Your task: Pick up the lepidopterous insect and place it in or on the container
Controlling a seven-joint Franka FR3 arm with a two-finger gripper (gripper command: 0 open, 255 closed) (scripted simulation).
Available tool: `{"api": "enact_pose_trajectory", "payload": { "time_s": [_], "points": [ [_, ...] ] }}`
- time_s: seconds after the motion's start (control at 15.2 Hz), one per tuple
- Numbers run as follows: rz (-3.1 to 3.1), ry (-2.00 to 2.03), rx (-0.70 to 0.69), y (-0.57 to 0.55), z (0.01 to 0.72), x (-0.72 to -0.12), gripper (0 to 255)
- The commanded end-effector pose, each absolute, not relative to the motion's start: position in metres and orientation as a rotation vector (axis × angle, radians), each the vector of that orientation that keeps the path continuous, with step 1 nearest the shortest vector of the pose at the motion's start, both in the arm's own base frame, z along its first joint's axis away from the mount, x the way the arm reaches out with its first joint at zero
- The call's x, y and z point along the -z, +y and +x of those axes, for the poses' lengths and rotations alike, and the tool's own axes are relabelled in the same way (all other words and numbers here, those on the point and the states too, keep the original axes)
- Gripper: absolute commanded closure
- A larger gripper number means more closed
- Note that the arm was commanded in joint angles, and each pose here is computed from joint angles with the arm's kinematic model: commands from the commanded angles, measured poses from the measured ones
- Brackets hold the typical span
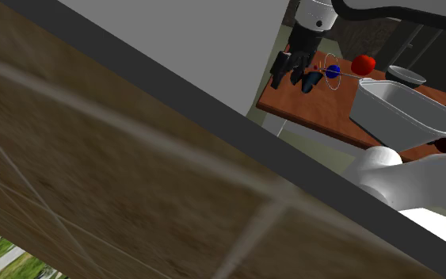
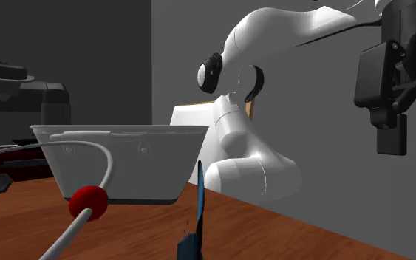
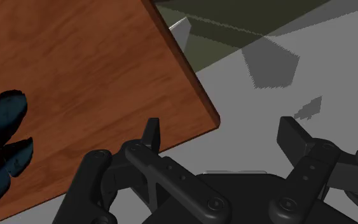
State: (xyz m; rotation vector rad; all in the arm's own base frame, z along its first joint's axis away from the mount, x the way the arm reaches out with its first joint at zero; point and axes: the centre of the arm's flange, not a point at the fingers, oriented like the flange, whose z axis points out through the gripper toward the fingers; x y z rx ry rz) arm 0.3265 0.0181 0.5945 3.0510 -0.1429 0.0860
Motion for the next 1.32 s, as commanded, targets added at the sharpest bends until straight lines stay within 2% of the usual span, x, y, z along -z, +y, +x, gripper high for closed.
{"api": "enact_pose_trajectory", "payload": {
  "time_s": [0.0,0.66,1.25],
  "points": [
    [3.051,-0.143,-0.086,0.018,0.327,-0.594,0],
    [3.093,-0.566,-0.034,-0.122,0.362,-0.611,0],
    [3.079,-0.957,0.016,-0.254,0.361,-0.613,0]
  ]
}}
